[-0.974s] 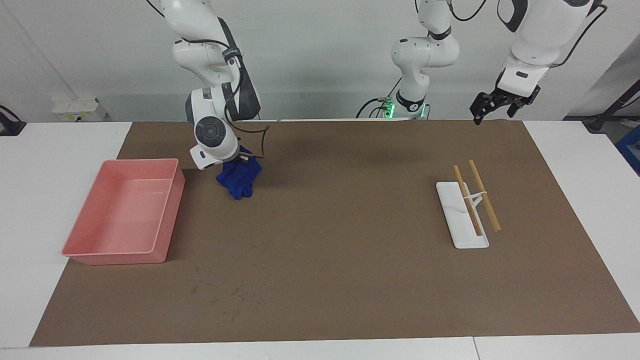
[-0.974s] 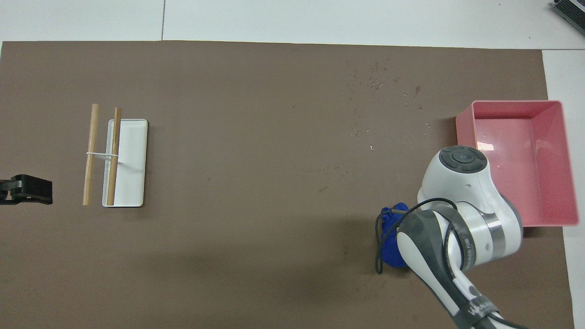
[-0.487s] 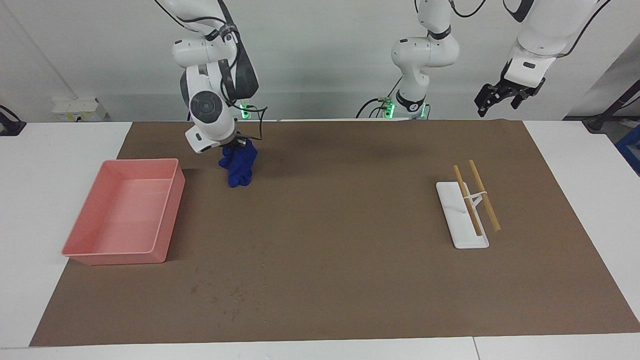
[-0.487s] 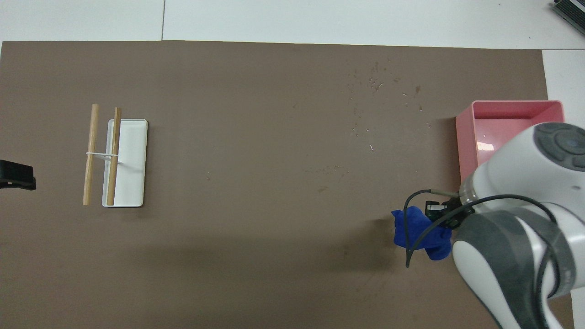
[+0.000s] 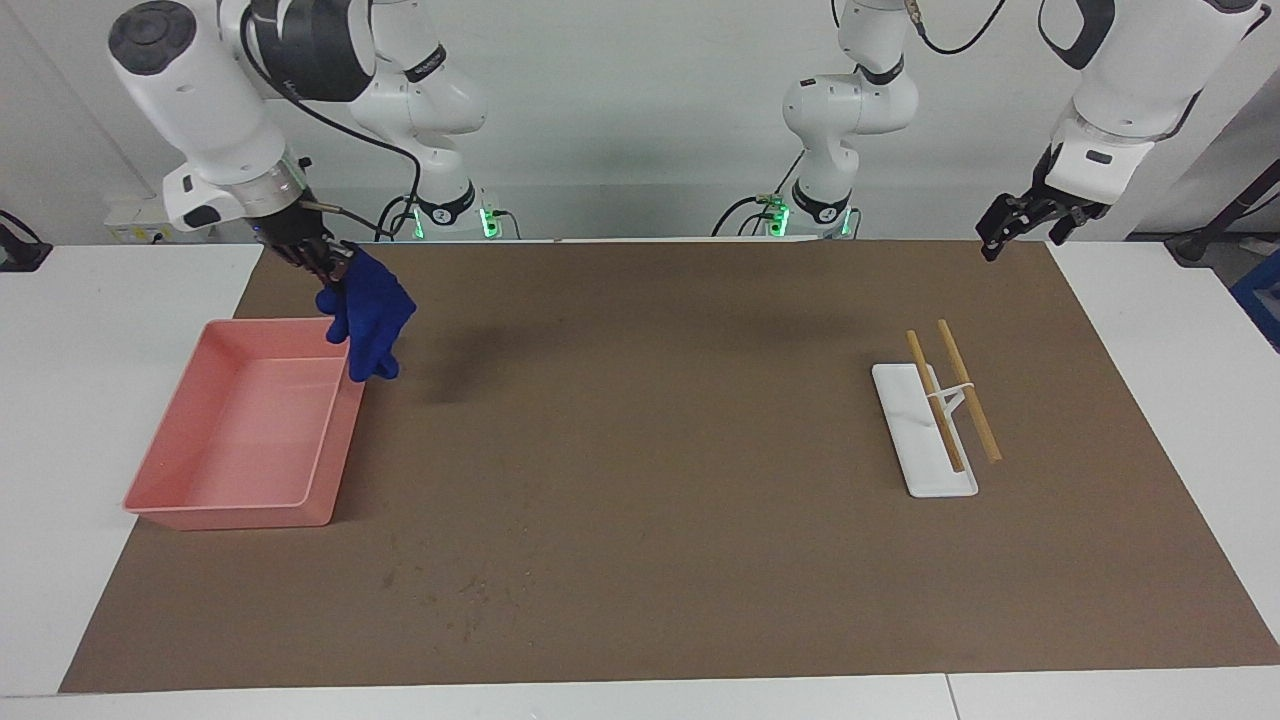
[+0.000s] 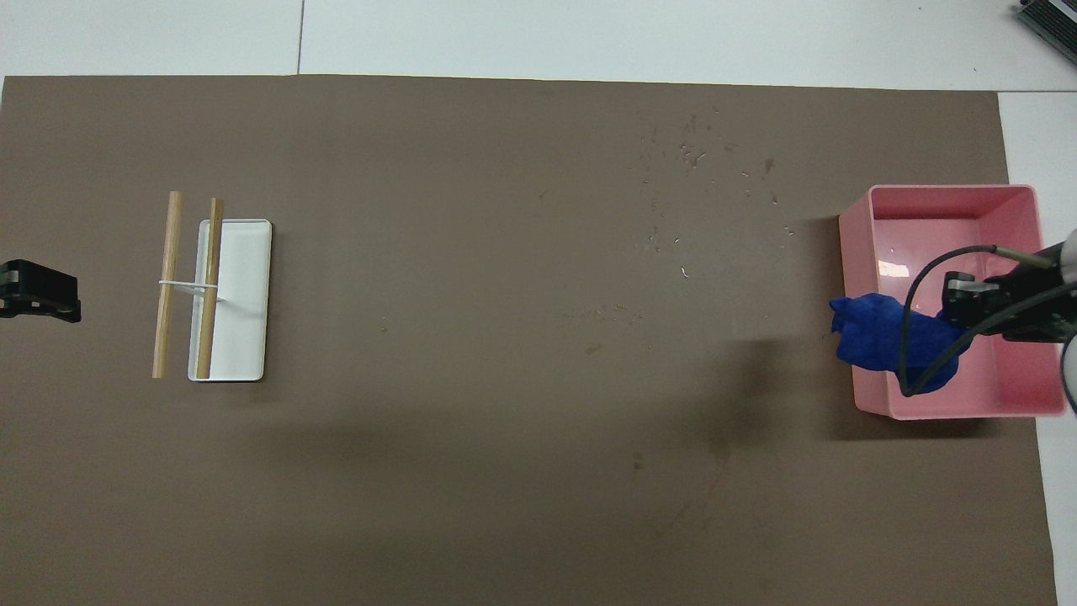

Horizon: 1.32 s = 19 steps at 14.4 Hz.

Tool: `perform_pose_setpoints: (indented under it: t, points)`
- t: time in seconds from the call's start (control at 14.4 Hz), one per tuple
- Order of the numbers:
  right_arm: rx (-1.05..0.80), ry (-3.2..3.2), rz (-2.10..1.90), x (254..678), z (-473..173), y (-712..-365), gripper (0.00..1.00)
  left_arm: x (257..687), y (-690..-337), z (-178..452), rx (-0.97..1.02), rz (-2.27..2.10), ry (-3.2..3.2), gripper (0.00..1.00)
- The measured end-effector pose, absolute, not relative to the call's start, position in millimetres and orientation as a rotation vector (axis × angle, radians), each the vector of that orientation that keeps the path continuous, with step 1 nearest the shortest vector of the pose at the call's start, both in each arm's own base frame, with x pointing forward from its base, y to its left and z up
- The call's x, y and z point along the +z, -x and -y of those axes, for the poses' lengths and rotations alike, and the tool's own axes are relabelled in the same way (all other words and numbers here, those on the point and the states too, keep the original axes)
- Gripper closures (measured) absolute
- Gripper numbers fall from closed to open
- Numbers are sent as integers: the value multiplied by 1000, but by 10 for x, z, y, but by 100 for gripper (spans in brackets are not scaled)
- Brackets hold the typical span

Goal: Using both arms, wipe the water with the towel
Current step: 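Lower the cloth into the pink bin and open the right gripper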

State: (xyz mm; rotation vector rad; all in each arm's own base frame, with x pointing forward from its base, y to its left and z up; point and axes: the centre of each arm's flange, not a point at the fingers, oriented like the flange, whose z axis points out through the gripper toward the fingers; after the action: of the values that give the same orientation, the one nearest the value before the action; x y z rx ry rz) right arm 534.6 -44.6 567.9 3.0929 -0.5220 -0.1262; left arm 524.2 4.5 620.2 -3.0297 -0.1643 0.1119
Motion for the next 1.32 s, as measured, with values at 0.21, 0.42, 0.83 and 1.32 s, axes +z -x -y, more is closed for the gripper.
perform_pose_setpoints:
  t: [0.21, 0.42, 0.83, 1.32]
  points:
    - [-50, -3111, 402, 5529, 1026, -5472, 94, 6156, -5256, -27, 106, 161, 3040, 0]
    - [-42, -3081, 314, 5217, 1290, -5578, 94, 6089, -5334, -11, 67, 163, 3071, 0]
    - [-124, -3094, 272, 4133, 1648, -5702, 94, 5952, -5381, 181, 145, 113, 3072, 0]
    - [-56, -3090, 255, 4254, 1546, -5646, 35, 5948, -5368, 201, 158, 177, 3065, 0]
